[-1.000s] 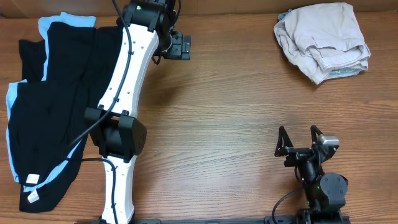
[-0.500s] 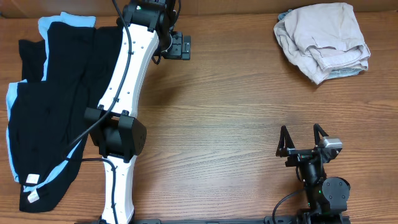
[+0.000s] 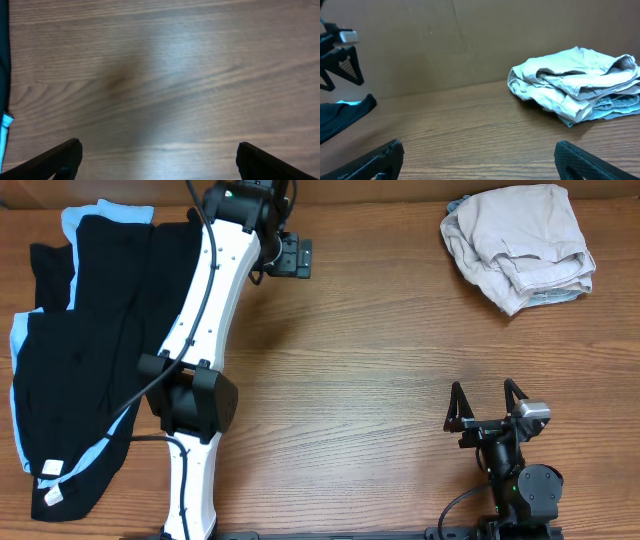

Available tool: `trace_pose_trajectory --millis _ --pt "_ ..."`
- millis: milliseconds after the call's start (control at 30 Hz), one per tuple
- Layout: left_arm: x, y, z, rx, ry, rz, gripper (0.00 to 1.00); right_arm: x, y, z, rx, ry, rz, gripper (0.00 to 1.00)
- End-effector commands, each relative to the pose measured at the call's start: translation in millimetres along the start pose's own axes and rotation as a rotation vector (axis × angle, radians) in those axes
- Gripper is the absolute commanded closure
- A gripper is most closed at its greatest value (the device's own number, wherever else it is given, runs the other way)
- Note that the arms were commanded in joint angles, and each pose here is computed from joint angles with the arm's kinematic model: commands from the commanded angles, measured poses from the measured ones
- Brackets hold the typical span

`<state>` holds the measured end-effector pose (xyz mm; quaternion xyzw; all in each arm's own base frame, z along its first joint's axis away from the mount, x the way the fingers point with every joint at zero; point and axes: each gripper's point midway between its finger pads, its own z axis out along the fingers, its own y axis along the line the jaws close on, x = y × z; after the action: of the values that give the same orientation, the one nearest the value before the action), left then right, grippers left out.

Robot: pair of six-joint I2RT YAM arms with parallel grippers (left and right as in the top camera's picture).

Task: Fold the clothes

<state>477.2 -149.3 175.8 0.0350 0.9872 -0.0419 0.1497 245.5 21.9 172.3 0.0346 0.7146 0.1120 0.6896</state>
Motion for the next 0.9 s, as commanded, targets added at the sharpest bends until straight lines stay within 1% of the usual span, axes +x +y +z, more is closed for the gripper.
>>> trace_pose_trajectory --millis 0,133,300,433,633,733,867 --pt "7 -2 -72 0.005 -0.123 0.017 0.00 1 -1 0 0.007 -0.005 -0.008 0.00" --pt "15 12 -114 0.009 -0.285 -0.004 0.00 1 -1 0 0.007 -0.005 -0.008 0.00" --pt "21 30 -162 0.047 -0.587 0.002 0.00 1 -1 0 0.007 -0.005 -0.007 0.00" --pt "43 53 -193 0.031 -0.777 0.022 0.00 1 -1 0 0.007 -0.005 -0.008 0.00" --pt "103 88 -205 0.027 -0.916 0.051 0.00 1 -1 0 0.007 -0.005 -0.007 0.00" --pt "133 102 -207 0.007 -1.021 0.051 0.00 1 -1 0 0.007 -0.005 -0.008 0.00" --pt "159 108 -201 -0.017 -1.139 0.049 0.00 1 -1 0 0.007 -0.005 -0.008 0.00"
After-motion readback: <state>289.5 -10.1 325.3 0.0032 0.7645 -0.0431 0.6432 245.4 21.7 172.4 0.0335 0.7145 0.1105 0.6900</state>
